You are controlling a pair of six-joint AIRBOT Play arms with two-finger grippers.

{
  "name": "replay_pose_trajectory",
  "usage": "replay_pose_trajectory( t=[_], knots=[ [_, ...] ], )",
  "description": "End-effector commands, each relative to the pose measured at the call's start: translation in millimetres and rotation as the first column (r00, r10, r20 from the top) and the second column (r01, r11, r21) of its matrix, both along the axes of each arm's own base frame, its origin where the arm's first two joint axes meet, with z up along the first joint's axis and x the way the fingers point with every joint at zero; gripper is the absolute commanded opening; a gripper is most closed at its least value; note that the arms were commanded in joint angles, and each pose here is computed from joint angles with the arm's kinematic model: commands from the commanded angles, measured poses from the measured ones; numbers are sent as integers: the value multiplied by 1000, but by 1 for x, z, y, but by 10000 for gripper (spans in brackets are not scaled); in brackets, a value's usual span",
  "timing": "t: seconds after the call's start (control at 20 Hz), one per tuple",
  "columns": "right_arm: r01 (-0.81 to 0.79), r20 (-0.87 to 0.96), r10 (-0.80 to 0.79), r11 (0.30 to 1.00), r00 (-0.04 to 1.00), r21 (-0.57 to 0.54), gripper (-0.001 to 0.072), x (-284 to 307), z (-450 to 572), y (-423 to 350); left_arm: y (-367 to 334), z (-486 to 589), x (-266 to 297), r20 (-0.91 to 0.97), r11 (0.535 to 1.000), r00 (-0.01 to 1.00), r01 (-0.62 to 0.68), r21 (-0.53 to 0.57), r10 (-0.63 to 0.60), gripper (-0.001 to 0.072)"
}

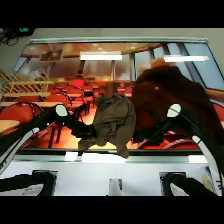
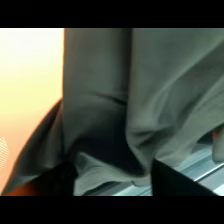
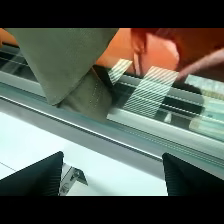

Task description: Fold the shirts.

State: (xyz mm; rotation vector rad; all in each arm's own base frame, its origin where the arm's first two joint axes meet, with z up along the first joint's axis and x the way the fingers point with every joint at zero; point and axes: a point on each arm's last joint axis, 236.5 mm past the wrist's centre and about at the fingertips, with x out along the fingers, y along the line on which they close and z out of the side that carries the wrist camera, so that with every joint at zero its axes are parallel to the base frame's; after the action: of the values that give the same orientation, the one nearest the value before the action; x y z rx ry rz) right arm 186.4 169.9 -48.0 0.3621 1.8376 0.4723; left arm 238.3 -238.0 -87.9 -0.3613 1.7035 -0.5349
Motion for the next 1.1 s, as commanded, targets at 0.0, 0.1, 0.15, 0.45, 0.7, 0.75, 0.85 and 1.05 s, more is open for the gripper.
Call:
replay_pose_trajectory(
  t=[0.0, 0.1, 0.15, 0.45, 0.7, 0.75, 0.85, 1.05],
  knots=[
    [-59, 74, 60, 998, 995, -7, 696, -7, -18, 30, -5, -7, 4, 10, 1000, 1000, -23, -2, 23, 134],
    [-32, 113, 34, 999, 993, -15, 697, -1, -24, 43, -5, -6, 4, 11, 1000, 1000, -20, -2, 20, 37],
    [-9, 121, 10, 1000, 993, -9, 697, 3, -26, 49, -5, -5, 5, 22, 1000, 1000, -10, -6, 10, 37],
    [110, 72, -117, 990, 990, 90, 695, 19, -39, 81, -7, 7, 8, 59, 1000, 998, 1, -23, 1, 36],
    [176, 24, -182, 973, 983, 152, 631, 28, -50, 99, -9, 23, 12, 94, 999, 995, -23, -40, 27, 36],
    [183, 15, -188, 972, 982, 148, 509, 28, -53, 100, -9, 26, 13, 103, 999, 994, -22, -43, 26, 36],
    [178, 4, -181, 974, 984, 143, 146, 25, -55, 99, -10, 34, 16, 130, 998, 991, -24, -52, 30, 35],
    [87, 102, -98, 990, 990, 109, 25, 36, -36, 75, 10, 76, 50, 351, 1000, 936, -7, -12, 10, 34]
  ],
)
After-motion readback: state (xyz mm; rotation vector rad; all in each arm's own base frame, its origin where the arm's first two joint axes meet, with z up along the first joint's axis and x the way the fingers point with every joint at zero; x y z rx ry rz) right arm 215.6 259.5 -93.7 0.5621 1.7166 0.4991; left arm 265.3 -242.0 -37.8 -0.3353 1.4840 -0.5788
